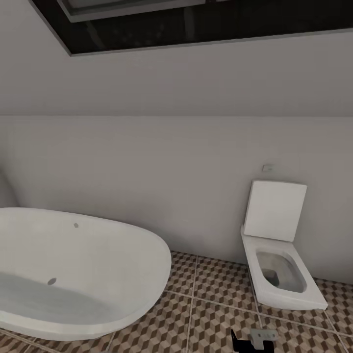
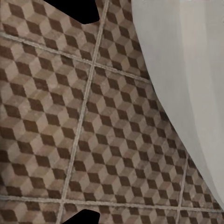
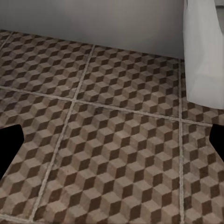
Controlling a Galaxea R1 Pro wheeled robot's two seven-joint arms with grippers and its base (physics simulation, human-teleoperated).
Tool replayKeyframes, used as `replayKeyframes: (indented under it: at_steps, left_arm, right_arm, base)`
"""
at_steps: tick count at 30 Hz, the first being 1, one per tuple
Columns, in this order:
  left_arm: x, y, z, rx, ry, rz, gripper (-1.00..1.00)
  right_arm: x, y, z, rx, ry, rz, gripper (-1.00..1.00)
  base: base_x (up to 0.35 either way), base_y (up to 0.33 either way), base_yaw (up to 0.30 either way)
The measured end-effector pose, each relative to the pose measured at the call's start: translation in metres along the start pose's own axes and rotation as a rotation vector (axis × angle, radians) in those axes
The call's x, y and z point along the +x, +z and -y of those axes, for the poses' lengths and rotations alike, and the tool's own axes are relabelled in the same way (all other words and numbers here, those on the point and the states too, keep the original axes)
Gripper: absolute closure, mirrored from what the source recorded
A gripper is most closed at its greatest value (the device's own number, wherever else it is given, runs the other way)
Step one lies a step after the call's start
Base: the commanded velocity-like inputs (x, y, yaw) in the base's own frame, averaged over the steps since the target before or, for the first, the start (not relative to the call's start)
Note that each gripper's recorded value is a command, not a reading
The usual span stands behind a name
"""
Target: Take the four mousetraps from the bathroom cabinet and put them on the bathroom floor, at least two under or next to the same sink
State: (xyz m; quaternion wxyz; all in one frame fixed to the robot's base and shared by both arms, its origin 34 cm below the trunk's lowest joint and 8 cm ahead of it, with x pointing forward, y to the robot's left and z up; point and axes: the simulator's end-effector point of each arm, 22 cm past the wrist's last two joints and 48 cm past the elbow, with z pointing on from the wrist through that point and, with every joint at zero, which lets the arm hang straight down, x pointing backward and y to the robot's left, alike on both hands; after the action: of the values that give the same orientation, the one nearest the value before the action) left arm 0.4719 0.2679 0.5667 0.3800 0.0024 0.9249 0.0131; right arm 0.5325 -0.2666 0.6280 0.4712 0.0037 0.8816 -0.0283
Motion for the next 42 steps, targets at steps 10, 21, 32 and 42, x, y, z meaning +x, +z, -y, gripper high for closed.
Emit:
replayKeyframes:
  at_steps: [10, 21, 32, 42]
  left_arm:
    - [-0.013, -0.001, -0.010, -0.038, 0.001, -0.069, -1.00]
    - [-0.076, -0.018, -0.017, -0.057, 0.007, -0.130, -1.00]
    - [-0.043, -0.016, -0.016, -0.050, 0.012, -0.209, -1.00]
    - [-0.031, -0.007, -0.015, -0.046, 0.012, -0.141, -1.00]
  right_arm:
    - [0.003, 0.000, -0.001, 0.003, 0.002, -0.007, -1.00]
    - [0.003, 0.000, -0.001, 0.004, 0.001, -0.008, -1.00]
    - [0.002, 0.000, 0.000, 0.003, 0.000, -0.006, -1.00]
    - [0.002, 0.000, 0.000, 0.003, 0.000, -0.005, -1.00]
  base:
    - [0.000, 0.000, 0.000]
    - [0.000, 0.000, 0.000]
    - [0.000, 0.000, 0.000]
    - [0.000, 0.000, 0.000]
